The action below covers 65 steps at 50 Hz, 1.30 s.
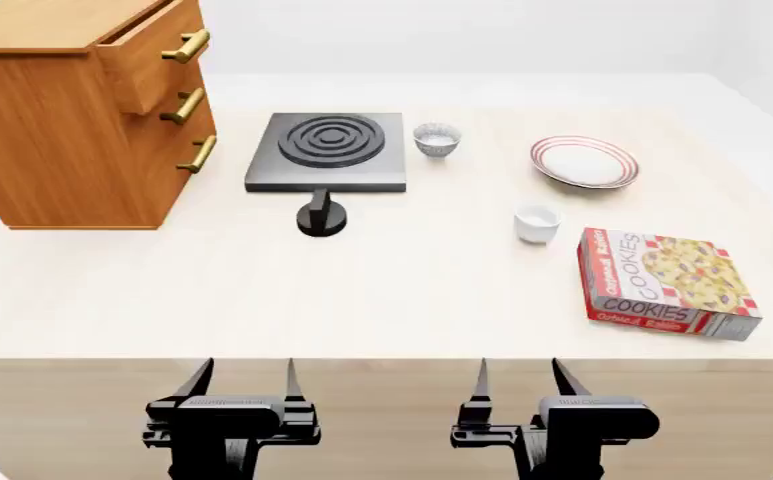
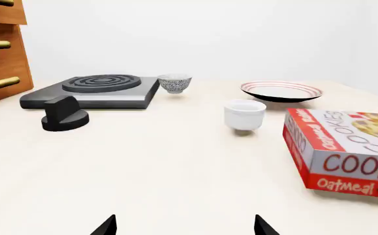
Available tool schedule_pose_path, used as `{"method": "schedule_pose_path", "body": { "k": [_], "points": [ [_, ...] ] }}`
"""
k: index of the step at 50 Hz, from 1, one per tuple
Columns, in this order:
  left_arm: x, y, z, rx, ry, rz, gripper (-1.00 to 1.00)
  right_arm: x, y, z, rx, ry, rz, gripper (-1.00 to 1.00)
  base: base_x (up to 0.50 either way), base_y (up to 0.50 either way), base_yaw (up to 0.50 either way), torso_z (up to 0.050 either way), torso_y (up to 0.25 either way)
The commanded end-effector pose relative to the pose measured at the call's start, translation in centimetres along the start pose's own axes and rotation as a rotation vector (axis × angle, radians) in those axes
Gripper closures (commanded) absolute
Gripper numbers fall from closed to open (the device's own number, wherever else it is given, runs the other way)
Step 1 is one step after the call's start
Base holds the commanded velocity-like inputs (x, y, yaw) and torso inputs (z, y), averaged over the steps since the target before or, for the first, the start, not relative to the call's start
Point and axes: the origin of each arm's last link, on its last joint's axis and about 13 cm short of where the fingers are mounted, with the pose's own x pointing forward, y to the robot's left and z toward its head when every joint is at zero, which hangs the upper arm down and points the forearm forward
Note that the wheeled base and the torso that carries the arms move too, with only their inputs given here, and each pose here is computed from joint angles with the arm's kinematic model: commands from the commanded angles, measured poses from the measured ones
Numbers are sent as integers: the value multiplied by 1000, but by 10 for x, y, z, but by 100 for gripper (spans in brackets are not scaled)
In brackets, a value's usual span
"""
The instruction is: Pick the akita bowl next to the cookies box and place it on the plate.
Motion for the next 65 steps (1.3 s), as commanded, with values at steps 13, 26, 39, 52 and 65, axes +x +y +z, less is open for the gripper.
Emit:
{"method": "schedule_pose_path", "body": {
  "k": [13, 26, 39, 52, 65],
  "points": [
    [2, 0, -2, -3, -1, 0, -100, 0, 1, 1, -7, 12, 4, -100, 0, 0, 0, 0, 0],
    [-3, 16, 58, -10, -170, 25, -100, -3, -16, 76, 58, -181, -7, -100, 0, 0, 0, 0, 0],
    [-49, 49, 169, 52, -538, 189, -100, -38, -53, 171, 97, -533, -120, -100, 0, 0, 0, 0, 0],
    [-59, 58, 175, 79, -598, 251, -100, -46, -56, 177, 119, -578, -118, -100, 0, 0, 0, 0, 0],
    [-60, 57, 174, 80, -599, 249, -100, -46, -56, 175, 123, -568, -105, -100, -33, -250, 0, 0, 0]
  ]
}}
